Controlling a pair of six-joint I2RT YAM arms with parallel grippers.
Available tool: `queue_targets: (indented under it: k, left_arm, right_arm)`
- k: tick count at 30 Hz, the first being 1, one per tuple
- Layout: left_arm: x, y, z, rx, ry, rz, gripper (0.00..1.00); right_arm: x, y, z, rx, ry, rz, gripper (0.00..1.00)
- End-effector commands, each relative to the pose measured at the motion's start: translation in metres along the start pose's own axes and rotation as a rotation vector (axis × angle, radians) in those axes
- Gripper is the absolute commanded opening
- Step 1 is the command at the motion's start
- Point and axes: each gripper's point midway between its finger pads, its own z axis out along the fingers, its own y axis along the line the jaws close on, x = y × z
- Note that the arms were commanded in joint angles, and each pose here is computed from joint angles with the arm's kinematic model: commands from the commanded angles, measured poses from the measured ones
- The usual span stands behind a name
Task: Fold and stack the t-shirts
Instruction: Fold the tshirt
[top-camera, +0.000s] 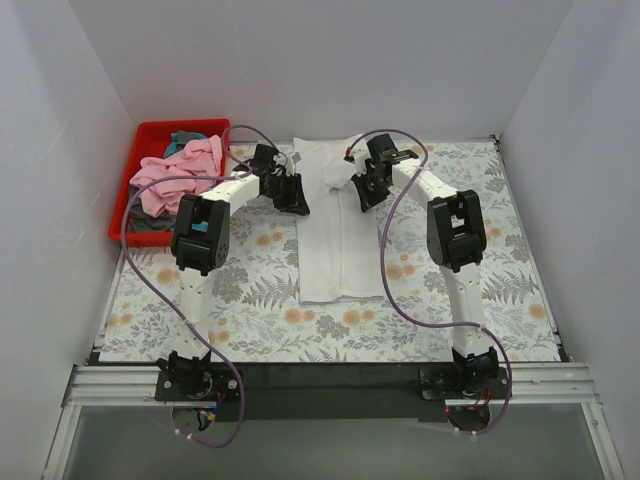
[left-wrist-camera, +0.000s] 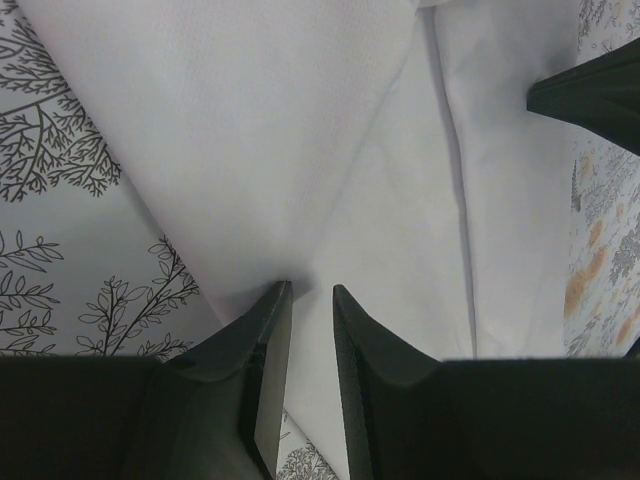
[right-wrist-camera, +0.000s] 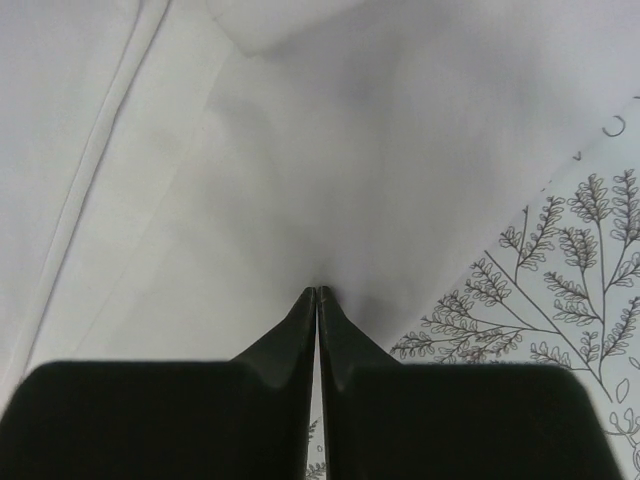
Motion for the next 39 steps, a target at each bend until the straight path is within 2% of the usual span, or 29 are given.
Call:
queue_targets:
  k: [1,4,6,7,8,9,10,11,13,14,15,16,17,18,21,22,23,25,26,28,29,30,32,33,34,36,39]
  left_arm:
    - [0.006,0.024,0.006,-0.074,0.017,-0.011,0.23]
    - [-0.023,0.006,-0.015,-0.036,-0.053,0.036,0.28]
    - [-0.041,-0.012,-0.034,0.011,-0.104,0.082,0.33]
    - [-0.057,-0.029,-0.055,0.026,-0.152,0.141,0.39]
    - [-0.066,-0.041,-0.069,0.039,-0.19,0.183,0.43]
    - [-0.075,-0.053,-0.084,0.055,-0.226,0.225,0.46]
    - [-0.076,-0.061,-0.095,0.064,-0.247,0.254,0.54]
    - [-0.085,-0.085,-0.127,0.082,-0.321,0.342,0.59]
    - [-0.091,-0.111,-0.162,0.101,-0.406,0.429,0.71]
    - [-0.097,-0.135,-0.198,0.111,-0.493,0.517,0.84]
    - [-0.094,-0.146,-0.214,0.128,-0.522,0.562,0.85]
    - [-0.079,-0.154,-0.218,0.171,-0.515,0.598,0.85]
    - [-0.076,-0.162,-0.226,0.185,-0.544,0.637,0.86]
    - [-0.071,-0.18,-0.255,0.195,-0.601,0.68,0.86]
    - [-0.039,-0.192,-0.272,0.229,-0.609,0.779,0.87]
    - [-0.028,-0.194,-0.273,0.248,-0.594,0.805,0.88]
    - [-0.006,-0.189,-0.262,0.277,-0.522,0.798,0.88]
    - [0.023,-0.192,-0.254,0.305,-0.449,0.889,0.88]
    - [0.053,-0.177,-0.236,0.307,-0.352,0.858,0.89]
    - [0.087,-0.177,-0.23,0.325,-0.314,0.929,0.89]
    - [0.097,-0.172,-0.225,0.302,-0.308,0.954,0.89]
    - [0.131,-0.162,-0.203,0.303,-0.236,0.964,0.9]
    - [0.148,-0.156,-0.19,0.256,-0.229,1.028,0.88]
    - [0.172,-0.144,-0.174,0.245,-0.167,1.028,0.86]
    - [0.178,-0.14,-0.169,0.242,-0.153,1.052,0.82]
    - [0.2,-0.126,-0.155,0.243,-0.106,1.052,0.78]
    - [0.208,-0.121,-0.144,0.238,-0.122,1.122,0.68]
  right_arm:
    - [0.011,-0.017,0.016,0.035,0.033,0.004,0.09]
    - [-0.007,-0.003,-0.008,-0.018,-0.03,-0.01,0.18]
    - [-0.03,0.012,-0.043,-0.05,-0.11,-0.041,0.28]
    - [-0.039,0.02,-0.057,-0.076,-0.146,-0.068,0.31]
    - [-0.056,0.028,-0.089,-0.076,-0.216,-0.104,0.34]
    - [-0.066,0.033,-0.107,-0.079,-0.255,-0.135,0.41]
    - [-0.073,0.038,-0.123,-0.084,-0.292,-0.167,0.43]
    - [-0.087,0.045,-0.157,-0.064,-0.363,-0.235,0.49]
    - [-0.097,0.053,-0.189,-0.047,-0.426,-0.305,0.55]
    - [-0.104,0.058,-0.218,-0.018,-0.481,-0.372,0.59]
    - [-0.108,0.061,-0.232,-0.001,-0.511,-0.401,0.66]
    - [-0.111,0.064,-0.243,0.006,-0.537,-0.428,0.66]
    - [-0.114,0.069,-0.266,0.026,-0.58,-0.487,0.71]
    - [-0.115,0.073,-0.274,0.029,-0.603,-0.511,0.82]
    - [-0.104,0.092,-0.292,-0.005,-0.657,-0.596,0.94]
    - [-0.098,0.103,-0.295,-0.056,-0.67,-0.634,0.98]
    - [-0.08,0.113,-0.293,-0.089,-0.661,-0.663,0.98]
    - [-0.055,0.133,-0.288,-0.169,-0.669,-0.786,0.98]
    - [-0.03,0.146,-0.278,-0.206,-0.642,-0.814,0.98]
    - [-0.001,0.155,-0.258,-0.203,-0.585,-0.889,0.99]
    - [0.033,0.172,-0.235,-0.251,-0.521,-0.919,0.98]
    - [0.049,0.172,-0.223,-0.23,-0.476,-0.955,0.98]
    - [0.08,0.188,-0.201,-0.238,-0.414,-1.039,0.98]
    - [0.1,0.185,-0.181,-0.231,-0.361,-1.044,0.98]
    - [0.113,0.193,-0.171,-0.255,-0.334,-1.067,0.98]
    - [0.132,0.193,-0.151,-0.258,-0.291,-1.073,0.93]
    - [0.149,0.192,-0.126,-0.267,-0.247,-1.077,0.82]
